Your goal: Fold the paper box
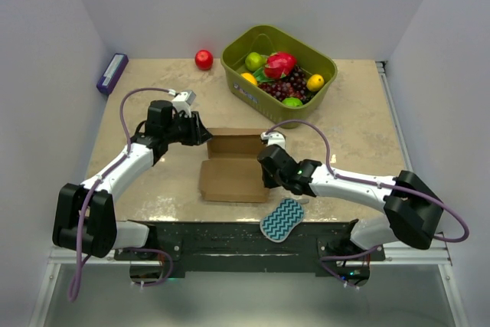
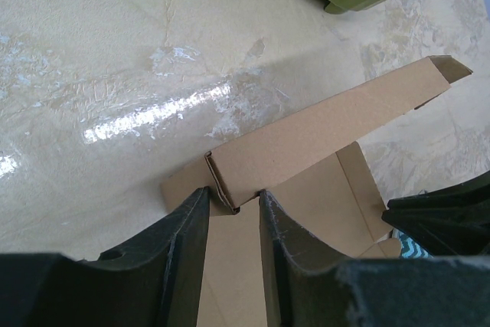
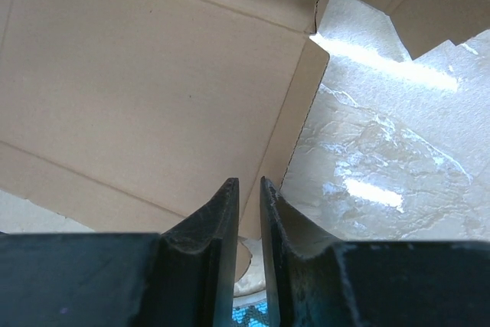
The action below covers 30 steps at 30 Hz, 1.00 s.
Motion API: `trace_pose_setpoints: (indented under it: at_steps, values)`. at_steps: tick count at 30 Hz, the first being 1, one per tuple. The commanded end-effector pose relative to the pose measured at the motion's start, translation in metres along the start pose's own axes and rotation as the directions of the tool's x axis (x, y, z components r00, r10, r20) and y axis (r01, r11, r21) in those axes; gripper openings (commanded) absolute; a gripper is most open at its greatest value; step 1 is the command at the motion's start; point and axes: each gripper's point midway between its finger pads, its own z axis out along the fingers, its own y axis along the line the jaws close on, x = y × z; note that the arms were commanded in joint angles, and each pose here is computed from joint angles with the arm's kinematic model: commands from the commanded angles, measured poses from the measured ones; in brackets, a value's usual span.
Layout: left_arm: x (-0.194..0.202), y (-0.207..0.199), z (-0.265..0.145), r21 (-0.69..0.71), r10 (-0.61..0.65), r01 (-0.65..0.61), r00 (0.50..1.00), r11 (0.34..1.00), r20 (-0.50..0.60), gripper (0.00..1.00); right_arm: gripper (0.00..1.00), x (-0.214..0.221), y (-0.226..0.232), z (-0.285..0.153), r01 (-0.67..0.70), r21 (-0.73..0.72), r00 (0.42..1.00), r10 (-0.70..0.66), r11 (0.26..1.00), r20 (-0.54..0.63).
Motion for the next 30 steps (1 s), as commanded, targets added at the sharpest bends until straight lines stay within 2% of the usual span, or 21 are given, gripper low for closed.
trace_pose_setpoints:
  at_steps: [1,5,16,24,30]
  values:
    - [0.011,0.001,-0.003,-0.009,0.013,-0.013,0.999,1.0,-0.029,0.35,0.19,-0.007,0.007,-0.001,0.004,-0.009,1.0,-0.004,1.0,0.004]
    - [0.01,0.001,-0.003,-0.008,0.014,-0.015,1.0,1.0,-0.027,0.35,0.14,0.003,0.004,0.006,0.017,0.009,0.999,-0.016,1.0,-0.035]
    - [0.01,0.001,-0.004,-0.007,0.015,-0.015,1.0,1.0,-0.025,0.35,0.1,0.017,-0.01,0.017,0.034,0.106,0.995,-0.024,0.994,-0.1]
    - [0.011,0.0,-0.004,-0.006,0.015,-0.015,1.0,1.0,-0.026,0.35,0.08,0.042,-0.028,0.034,0.046,0.182,0.988,-0.018,0.982,-0.151]
    - [0.011,0.0,-0.004,-0.006,0.015,-0.015,1.0,1.0,-0.026,0.35,0.08,0.067,-0.024,0.043,-0.008,0.123,0.978,0.033,0.992,-0.206]
